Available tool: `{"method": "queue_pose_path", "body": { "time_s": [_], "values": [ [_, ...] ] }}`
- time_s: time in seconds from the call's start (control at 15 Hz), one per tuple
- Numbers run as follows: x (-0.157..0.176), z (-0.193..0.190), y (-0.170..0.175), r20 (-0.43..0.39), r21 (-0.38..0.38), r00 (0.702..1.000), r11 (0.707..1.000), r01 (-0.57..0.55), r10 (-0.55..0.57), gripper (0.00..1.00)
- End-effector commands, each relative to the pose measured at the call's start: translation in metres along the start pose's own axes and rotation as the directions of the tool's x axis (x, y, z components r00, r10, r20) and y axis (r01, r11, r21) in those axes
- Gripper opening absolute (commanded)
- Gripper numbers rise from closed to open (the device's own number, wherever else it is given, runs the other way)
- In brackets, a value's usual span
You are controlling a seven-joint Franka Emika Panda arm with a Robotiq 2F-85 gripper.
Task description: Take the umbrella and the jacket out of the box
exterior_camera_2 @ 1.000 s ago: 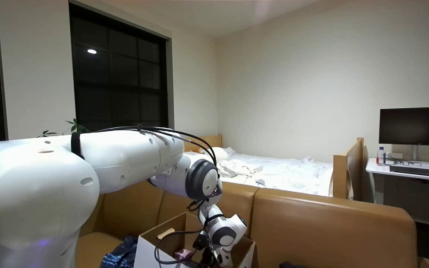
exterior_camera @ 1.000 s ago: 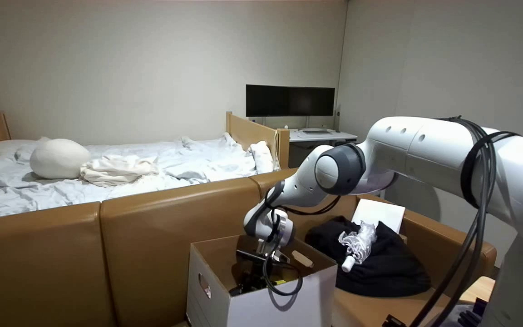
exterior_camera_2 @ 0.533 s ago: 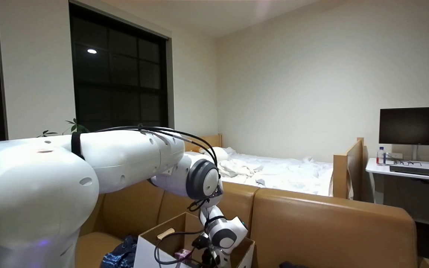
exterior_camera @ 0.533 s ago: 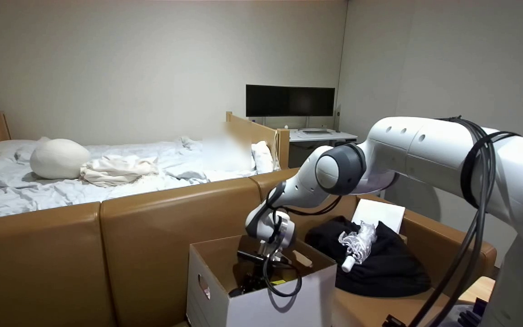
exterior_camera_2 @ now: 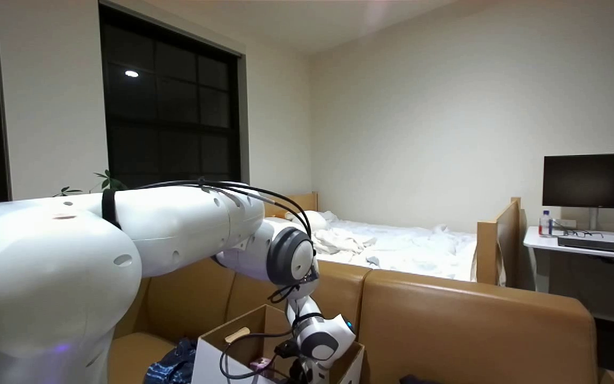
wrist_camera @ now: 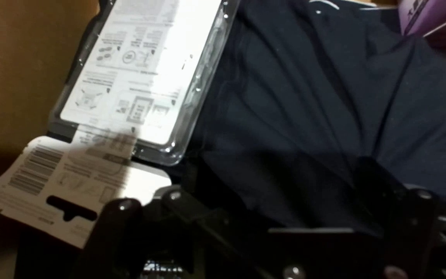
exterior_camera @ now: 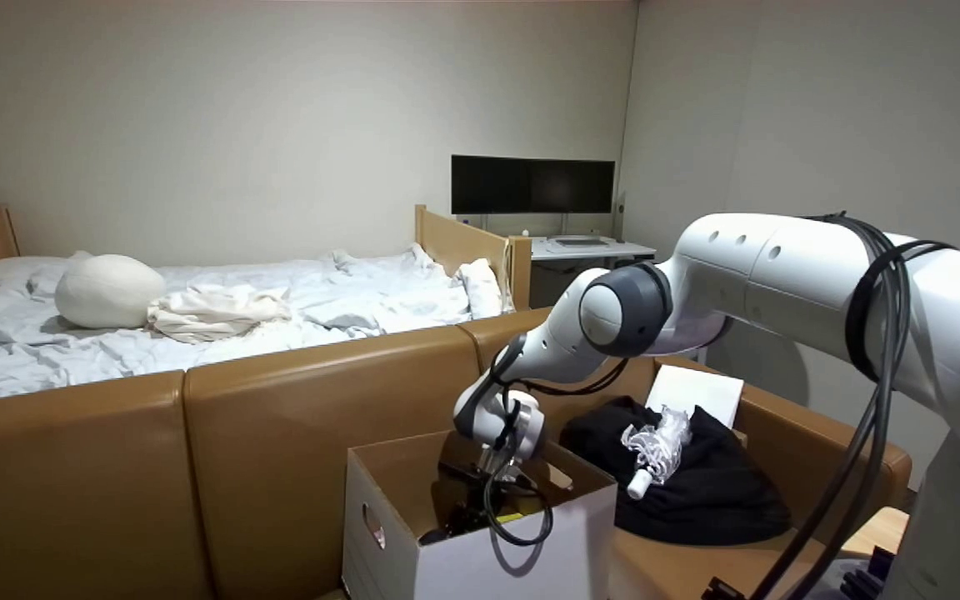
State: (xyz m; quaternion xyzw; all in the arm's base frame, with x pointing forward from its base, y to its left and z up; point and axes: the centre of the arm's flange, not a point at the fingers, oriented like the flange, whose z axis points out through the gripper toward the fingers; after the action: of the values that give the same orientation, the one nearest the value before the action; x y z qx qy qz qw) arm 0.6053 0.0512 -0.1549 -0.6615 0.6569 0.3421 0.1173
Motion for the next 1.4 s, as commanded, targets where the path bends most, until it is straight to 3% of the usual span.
{"method": "queue_pose_path", "body": {
  "time_s": [0.0,0.27,0.4,0.6,0.8,0.93,1.13,1.33],
  "values": [
    [0.001,0.001,0.025,-0.013,0.063,0.995,0.994,-0.093,0.094,1.0],
    [-0.003,0.003,0.031,-0.027,0.108,0.974,0.969,-0.223,0.227,1.0],
    [-0.004,0.001,0.031,-0.016,0.097,0.964,0.96,-0.263,0.265,1.0],
    [-0.01,-0.009,0.023,-0.067,0.106,0.957,0.956,-0.274,0.282,1.0],
    [-0.016,-0.013,0.006,-0.142,0.021,0.955,0.965,-0.26,0.26,1.0],
    [-0.021,-0.015,-0.005,-0.18,-0.088,0.961,0.969,-0.229,0.21,1.0],
    [-0.031,-0.019,-0.007,-0.233,-0.203,0.953,0.949,-0.24,0.192,1.0],
    [-0.036,-0.021,-0.01,-0.274,-0.268,0.944,0.928,-0.259,0.184,1.0]
  ]
}}
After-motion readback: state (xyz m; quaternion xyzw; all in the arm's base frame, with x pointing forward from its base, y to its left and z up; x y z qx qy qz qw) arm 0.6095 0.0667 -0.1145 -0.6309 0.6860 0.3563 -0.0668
